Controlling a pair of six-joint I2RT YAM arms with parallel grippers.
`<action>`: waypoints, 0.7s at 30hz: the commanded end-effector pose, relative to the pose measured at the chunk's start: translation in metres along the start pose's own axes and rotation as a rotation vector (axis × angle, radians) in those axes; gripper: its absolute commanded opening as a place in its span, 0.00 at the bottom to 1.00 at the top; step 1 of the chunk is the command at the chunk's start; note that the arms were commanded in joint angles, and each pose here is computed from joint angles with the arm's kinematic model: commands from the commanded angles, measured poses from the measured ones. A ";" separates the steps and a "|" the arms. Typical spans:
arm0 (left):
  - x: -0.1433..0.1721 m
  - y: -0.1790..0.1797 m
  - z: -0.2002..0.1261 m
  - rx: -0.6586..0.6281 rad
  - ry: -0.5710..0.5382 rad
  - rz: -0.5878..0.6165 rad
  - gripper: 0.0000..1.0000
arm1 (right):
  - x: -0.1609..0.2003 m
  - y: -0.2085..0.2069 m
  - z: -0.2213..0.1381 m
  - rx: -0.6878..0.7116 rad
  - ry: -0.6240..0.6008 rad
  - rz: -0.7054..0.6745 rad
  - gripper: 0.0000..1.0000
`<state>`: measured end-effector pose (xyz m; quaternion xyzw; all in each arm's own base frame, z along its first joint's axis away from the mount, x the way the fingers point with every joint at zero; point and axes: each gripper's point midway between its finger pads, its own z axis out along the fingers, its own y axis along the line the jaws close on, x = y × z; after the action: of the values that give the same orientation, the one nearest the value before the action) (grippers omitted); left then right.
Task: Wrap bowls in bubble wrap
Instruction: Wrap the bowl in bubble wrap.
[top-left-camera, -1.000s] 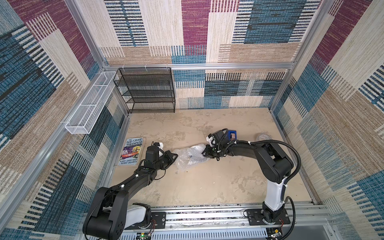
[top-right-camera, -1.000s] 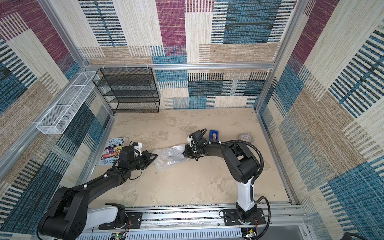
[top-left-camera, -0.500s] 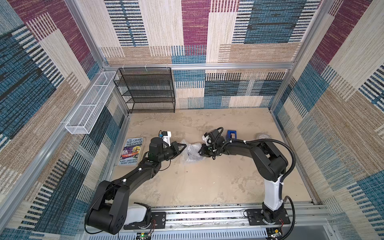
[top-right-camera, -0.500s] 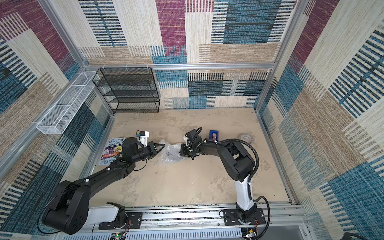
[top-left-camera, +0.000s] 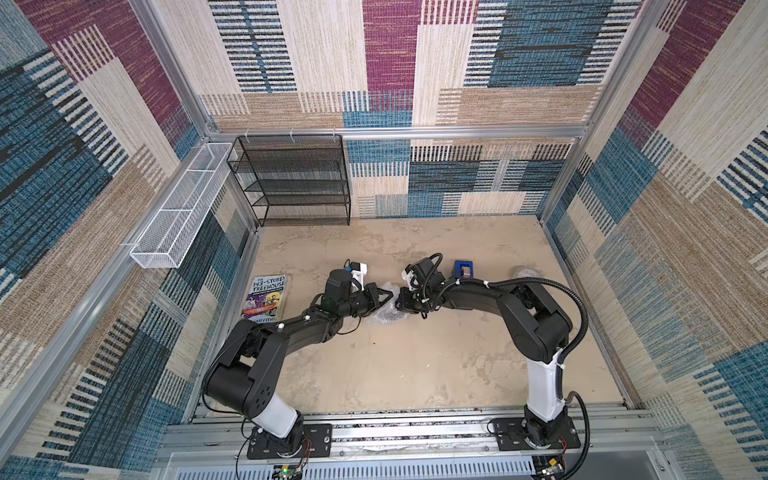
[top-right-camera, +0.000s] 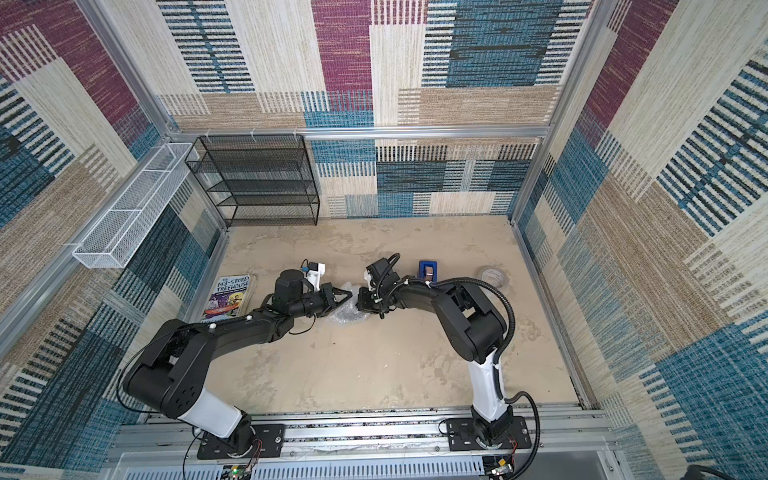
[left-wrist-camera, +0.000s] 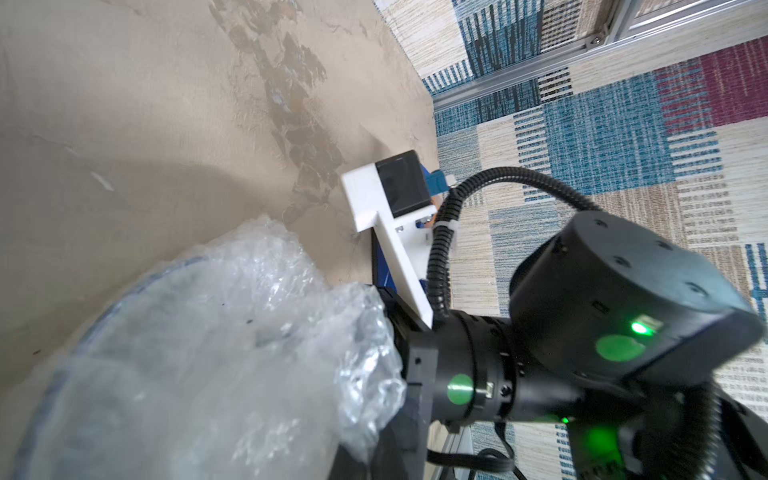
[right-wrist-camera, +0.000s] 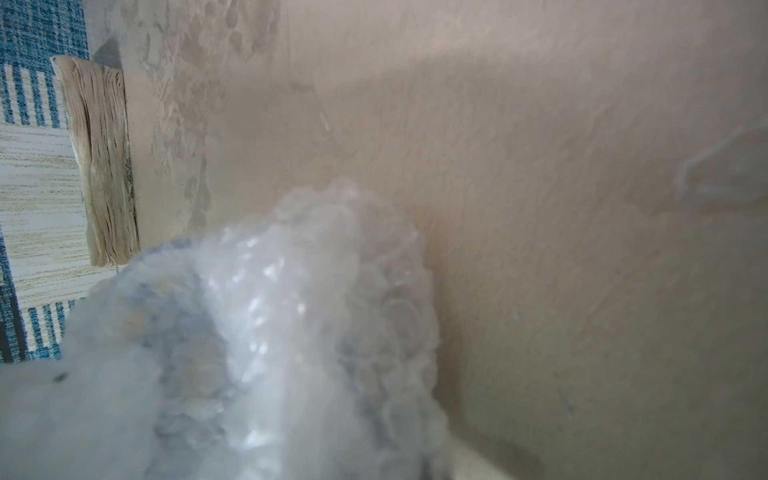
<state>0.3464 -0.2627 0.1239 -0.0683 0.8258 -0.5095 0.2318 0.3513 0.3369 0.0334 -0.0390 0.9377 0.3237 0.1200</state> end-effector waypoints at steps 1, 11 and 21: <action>-0.006 -0.026 0.010 0.114 0.000 0.053 0.00 | 0.011 -0.006 0.005 0.033 0.031 0.005 0.00; 0.023 0.020 0.049 0.050 0.153 -0.060 0.00 | 0.017 0.013 0.008 -0.044 0.056 -0.019 0.00; 0.037 0.066 0.028 -0.376 0.243 0.049 0.00 | 0.020 0.020 0.005 -0.077 0.063 -0.026 0.00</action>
<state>0.3577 -0.2835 0.0689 -0.0644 0.8838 -0.4354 0.1587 0.3736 0.3280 0.0367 -0.0309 0.9390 0.2897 0.1828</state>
